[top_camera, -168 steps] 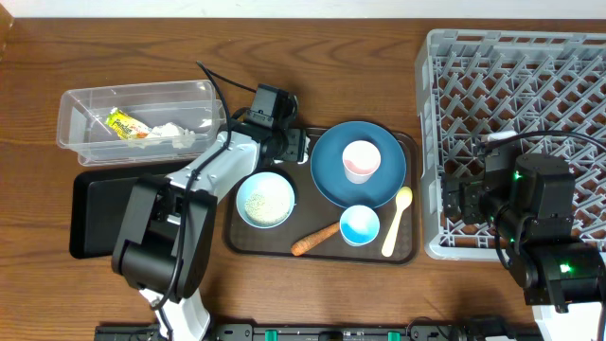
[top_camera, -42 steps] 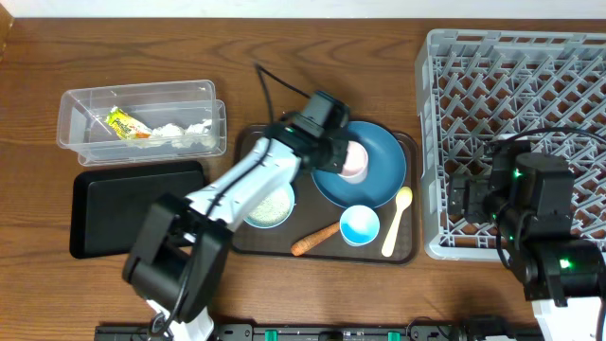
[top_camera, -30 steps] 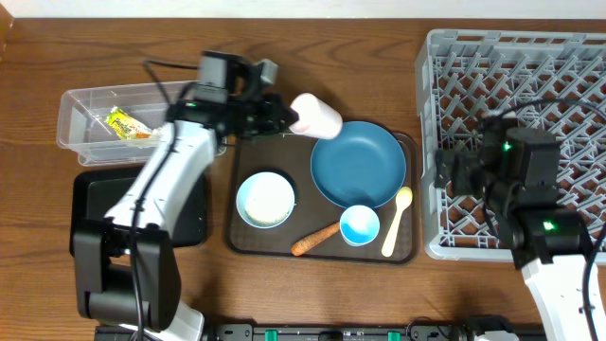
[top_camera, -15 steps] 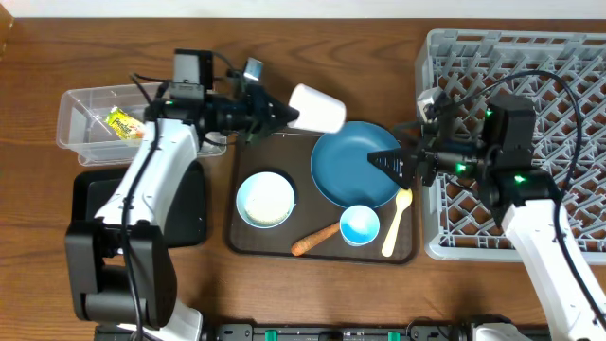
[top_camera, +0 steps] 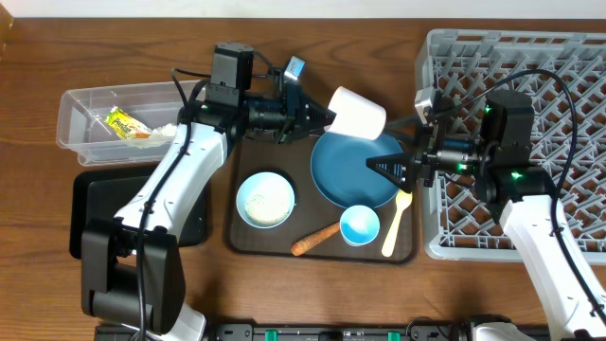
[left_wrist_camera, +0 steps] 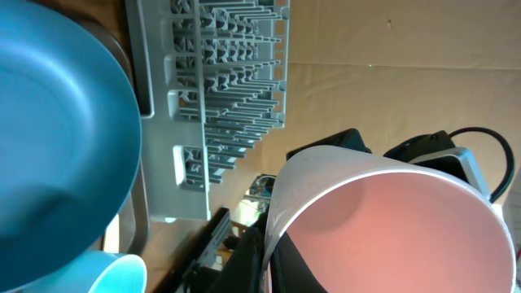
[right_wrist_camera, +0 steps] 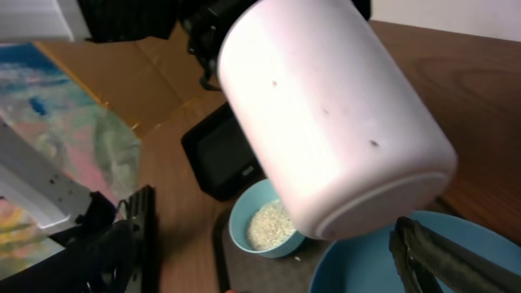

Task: Sort waste into correct bins and load items into the dishwasher rack
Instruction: 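Lift the pink cup toward the right gripper, right gripper approaching, then grasp the pink cup with the right gripper and open the left gripper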

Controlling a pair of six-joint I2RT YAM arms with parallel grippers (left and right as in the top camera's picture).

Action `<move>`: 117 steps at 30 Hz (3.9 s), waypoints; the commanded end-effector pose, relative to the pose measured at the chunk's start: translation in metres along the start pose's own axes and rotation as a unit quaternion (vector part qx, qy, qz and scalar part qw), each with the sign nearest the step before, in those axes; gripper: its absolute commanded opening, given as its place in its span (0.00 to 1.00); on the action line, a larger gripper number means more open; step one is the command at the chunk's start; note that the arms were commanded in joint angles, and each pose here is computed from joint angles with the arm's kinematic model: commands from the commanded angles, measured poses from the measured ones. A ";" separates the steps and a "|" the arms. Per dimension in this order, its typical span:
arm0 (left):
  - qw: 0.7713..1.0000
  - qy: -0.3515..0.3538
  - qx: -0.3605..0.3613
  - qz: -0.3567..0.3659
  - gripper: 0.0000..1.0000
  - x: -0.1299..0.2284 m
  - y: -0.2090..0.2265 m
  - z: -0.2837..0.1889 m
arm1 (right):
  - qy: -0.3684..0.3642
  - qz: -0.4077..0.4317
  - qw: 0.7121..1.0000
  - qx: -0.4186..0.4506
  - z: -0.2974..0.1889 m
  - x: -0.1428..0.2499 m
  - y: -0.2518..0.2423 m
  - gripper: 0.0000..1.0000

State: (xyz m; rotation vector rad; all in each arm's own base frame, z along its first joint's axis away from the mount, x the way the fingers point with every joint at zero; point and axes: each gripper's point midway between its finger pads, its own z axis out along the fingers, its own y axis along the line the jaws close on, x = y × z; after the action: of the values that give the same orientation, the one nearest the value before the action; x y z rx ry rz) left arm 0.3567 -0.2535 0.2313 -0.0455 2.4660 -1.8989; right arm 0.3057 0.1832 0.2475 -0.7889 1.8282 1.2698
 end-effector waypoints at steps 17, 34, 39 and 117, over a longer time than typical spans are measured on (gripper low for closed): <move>0.999 0.040 0.023 -0.002 0.06 0.018 -0.019 0.011 | -0.025 -0.083 0.995 0.043 -0.004 -0.023 -0.014 0.99; 0.997 0.065 0.052 0.004 0.06 0.025 -0.039 0.020 | -0.015 -0.131 0.991 -0.016 0.013 -0.019 0.013 0.98; 0.996 0.066 0.052 0.004 0.07 0.025 -0.040 0.021 | -0.022 -0.147 0.989 0.006 0.013 -0.024 0.006 0.95; 0.990 0.023 0.033 0.132 0.34 0.011 -0.031 0.020 | -0.053 -0.164 0.982 -0.073 0.007 -0.036 0.007 0.64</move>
State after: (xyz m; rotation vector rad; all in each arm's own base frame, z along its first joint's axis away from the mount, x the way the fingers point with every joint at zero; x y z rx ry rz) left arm 0.3368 -0.2840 0.2520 0.2270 2.3714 -1.9888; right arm 0.3188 0.2003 0.2777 -1.0668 1.4328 1.1606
